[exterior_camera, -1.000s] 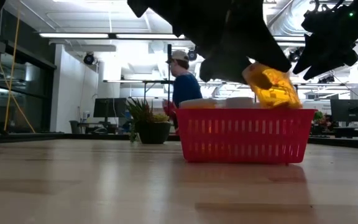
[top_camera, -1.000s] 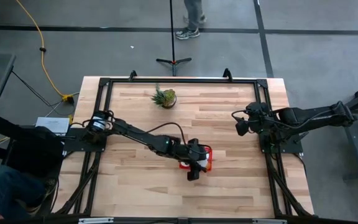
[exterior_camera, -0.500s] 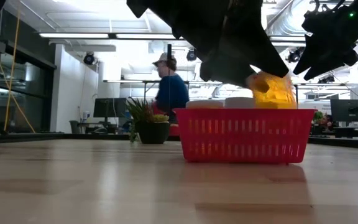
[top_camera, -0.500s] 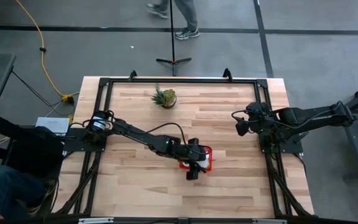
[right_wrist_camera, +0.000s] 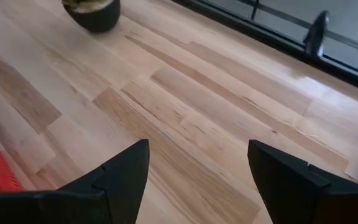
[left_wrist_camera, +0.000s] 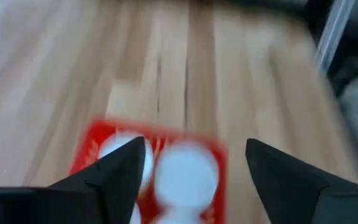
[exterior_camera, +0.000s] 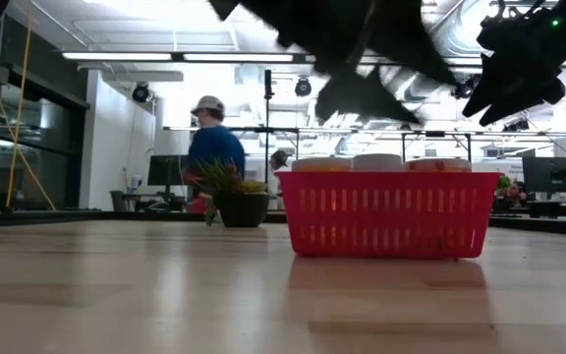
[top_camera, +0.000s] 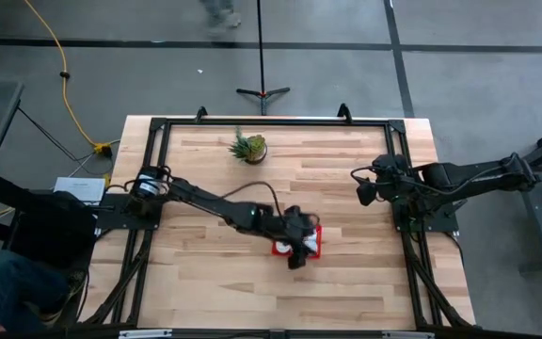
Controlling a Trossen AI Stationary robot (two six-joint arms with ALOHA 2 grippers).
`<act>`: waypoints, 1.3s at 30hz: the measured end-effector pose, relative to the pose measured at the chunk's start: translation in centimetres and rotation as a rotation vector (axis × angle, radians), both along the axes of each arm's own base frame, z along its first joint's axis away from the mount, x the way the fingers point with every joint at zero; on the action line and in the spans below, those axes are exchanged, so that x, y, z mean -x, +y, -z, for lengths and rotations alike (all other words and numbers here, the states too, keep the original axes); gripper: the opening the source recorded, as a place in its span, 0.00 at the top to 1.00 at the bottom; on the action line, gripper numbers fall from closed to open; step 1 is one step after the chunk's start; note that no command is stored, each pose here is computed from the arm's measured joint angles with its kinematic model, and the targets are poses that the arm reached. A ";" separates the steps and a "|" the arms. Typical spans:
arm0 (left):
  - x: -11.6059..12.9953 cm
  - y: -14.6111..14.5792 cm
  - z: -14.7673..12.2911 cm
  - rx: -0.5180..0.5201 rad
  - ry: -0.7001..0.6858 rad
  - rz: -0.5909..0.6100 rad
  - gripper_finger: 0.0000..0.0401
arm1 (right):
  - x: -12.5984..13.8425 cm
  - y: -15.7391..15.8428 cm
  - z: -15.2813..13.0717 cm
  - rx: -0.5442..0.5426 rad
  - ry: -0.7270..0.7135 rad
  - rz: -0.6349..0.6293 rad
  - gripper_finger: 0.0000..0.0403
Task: Pick and place pill bottles into a basket
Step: Return to Home Position
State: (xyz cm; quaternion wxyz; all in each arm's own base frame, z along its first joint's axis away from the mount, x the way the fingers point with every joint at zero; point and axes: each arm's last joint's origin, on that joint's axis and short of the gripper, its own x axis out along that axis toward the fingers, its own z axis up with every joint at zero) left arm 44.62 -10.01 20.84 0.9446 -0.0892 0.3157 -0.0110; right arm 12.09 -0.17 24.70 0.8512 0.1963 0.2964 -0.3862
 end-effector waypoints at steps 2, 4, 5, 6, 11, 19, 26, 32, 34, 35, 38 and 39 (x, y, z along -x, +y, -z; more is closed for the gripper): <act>-0.3 0.8 -2.0 0.081 -0.086 -0.037 0.28 | -0.1 0.1 -0.2 0.012 -0.014 -0.023 0.35; -0.2 1.6 -4.2 0.109 -0.186 -0.057 0.36 | -0.3 0.3 -0.4 0.044 -0.030 -0.064 0.35; -0.1 2.0 -5.2 0.101 -0.234 -0.072 0.41 | -0.4 0.4 -0.6 0.065 -0.044 -0.083 0.35; 0.2 2.3 -6.1 0.080 -0.267 -0.089 0.46 | -0.4 0.6 -0.8 0.086 -0.056 -0.102 0.35; 1.8 4.2 -9.4 -0.057 -0.344 -0.167 0.73 | -0.1 0.9 -1.8 0.167 -0.137 -0.137 0.35; 5.0 6.0 -15.3 -0.157 -0.486 -0.056 0.93 | 0.8 1.2 -3.1 0.214 -0.234 -0.210 0.35; 10.6 6.7 -16.6 -0.237 -0.417 -0.054 0.92 | 1.7 1.6 -4.3 0.238 -0.340 -0.288 0.35; 18.0 7.6 -11.9 -0.166 -0.543 -0.099 0.92 | 2.1 1.7 -4.5 0.252 -0.346 -0.332 0.35; 20.7 7.9 -9.6 -0.142 -0.588 -0.120 0.90 | 2.0 1.8 -4.4 0.251 -0.338 -0.339 0.35; 22.0 8.0 -8.5 -0.135 -0.602 -0.124 0.91 | 2.0 1.8 -4.3 0.252 -0.326 -0.342 0.35; 25.6 8.4 -5.5 -0.133 -0.626 -0.123 0.95 | 2.1 1.8 -3.9 0.249 -0.276 -0.356 0.35; 26.6 8.5 -4.6 -0.128 -0.640 -0.110 0.94 | 2.1 1.8 -3.7 0.238 -0.269 -0.356 0.35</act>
